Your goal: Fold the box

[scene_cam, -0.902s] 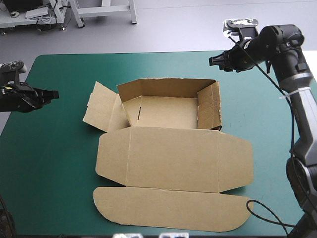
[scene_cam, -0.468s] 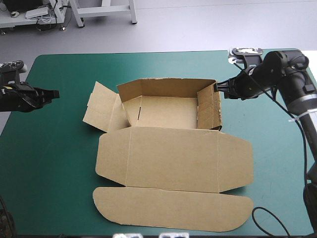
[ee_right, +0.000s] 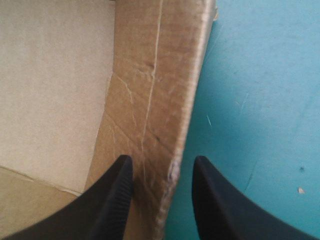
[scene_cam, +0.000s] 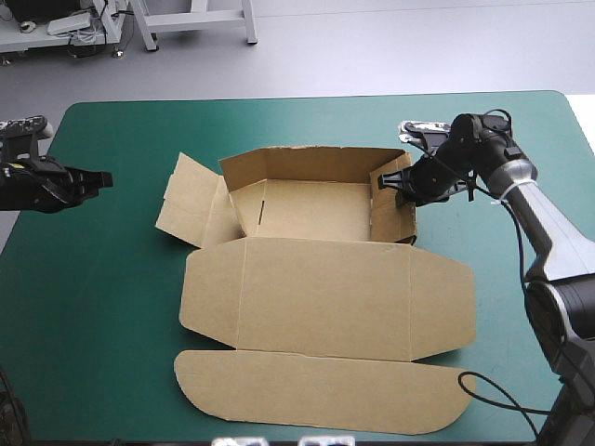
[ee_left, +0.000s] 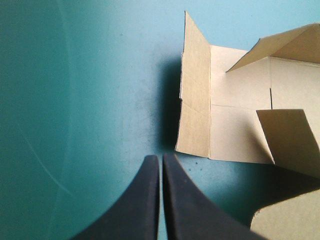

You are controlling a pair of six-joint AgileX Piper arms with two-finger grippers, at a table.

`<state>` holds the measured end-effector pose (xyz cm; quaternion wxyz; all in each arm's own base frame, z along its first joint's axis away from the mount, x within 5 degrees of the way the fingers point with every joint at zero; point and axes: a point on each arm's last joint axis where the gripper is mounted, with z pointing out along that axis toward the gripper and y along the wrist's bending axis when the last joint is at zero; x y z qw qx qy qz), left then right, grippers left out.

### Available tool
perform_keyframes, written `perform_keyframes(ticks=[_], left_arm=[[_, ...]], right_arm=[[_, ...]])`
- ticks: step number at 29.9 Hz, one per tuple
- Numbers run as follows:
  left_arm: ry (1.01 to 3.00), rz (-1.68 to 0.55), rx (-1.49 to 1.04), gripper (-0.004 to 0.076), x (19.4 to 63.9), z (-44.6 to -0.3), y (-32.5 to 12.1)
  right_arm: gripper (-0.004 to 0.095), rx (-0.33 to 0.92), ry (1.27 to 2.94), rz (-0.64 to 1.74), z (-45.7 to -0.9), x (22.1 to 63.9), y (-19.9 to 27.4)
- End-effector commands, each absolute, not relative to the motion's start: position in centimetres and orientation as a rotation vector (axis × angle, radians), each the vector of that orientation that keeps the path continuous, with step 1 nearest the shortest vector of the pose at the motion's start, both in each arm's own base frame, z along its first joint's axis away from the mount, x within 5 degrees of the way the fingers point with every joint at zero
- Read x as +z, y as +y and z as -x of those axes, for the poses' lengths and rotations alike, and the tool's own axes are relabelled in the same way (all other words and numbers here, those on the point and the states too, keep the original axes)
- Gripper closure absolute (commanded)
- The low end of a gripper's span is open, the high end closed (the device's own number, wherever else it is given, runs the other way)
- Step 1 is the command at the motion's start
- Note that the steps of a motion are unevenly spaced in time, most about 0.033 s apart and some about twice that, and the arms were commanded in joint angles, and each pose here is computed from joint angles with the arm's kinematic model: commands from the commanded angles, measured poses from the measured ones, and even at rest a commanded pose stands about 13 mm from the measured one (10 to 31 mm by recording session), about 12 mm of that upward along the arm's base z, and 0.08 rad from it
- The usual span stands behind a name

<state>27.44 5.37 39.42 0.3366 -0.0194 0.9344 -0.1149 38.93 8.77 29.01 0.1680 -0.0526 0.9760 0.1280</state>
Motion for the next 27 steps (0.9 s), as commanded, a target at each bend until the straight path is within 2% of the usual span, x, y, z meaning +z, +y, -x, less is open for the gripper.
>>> perform_keyframes(ticks=[1,4,7,13,20,27], left_arm=[[2.344,0.046,-0.309,0.0721,41.3,-26.9,4.9],[2.342,0.047,-0.308,0.0726,41.3,-26.9,4.9],[2.320,0.055,-0.315,0.0733,41.4,-27.0,4.9],[2.284,0.070,-0.397,0.0733,41.8,-27.1,4.4],[2.292,0.067,-0.316,0.0733,41.6,-27.2,5.0],[2.193,0.223,-0.329,0.0733,42.0,-27.4,7.4]], right_arm=[[0.0540,0.375,2.696,0.249,-39.2,30.2,8.9],[0.0556,0.393,2.693,0.274,-39.9,29.2,9.2],[0.0619,0.453,2.684,0.240,-40.4,28.6,9.6],[0.0927,0.469,2.705,0.238,-40.7,27.7,9.8],[0.0925,0.515,2.674,0.219,-40.2,29.0,9.8],[0.0925,0.631,2.582,0.215,-38.6,34.2,6.8]])
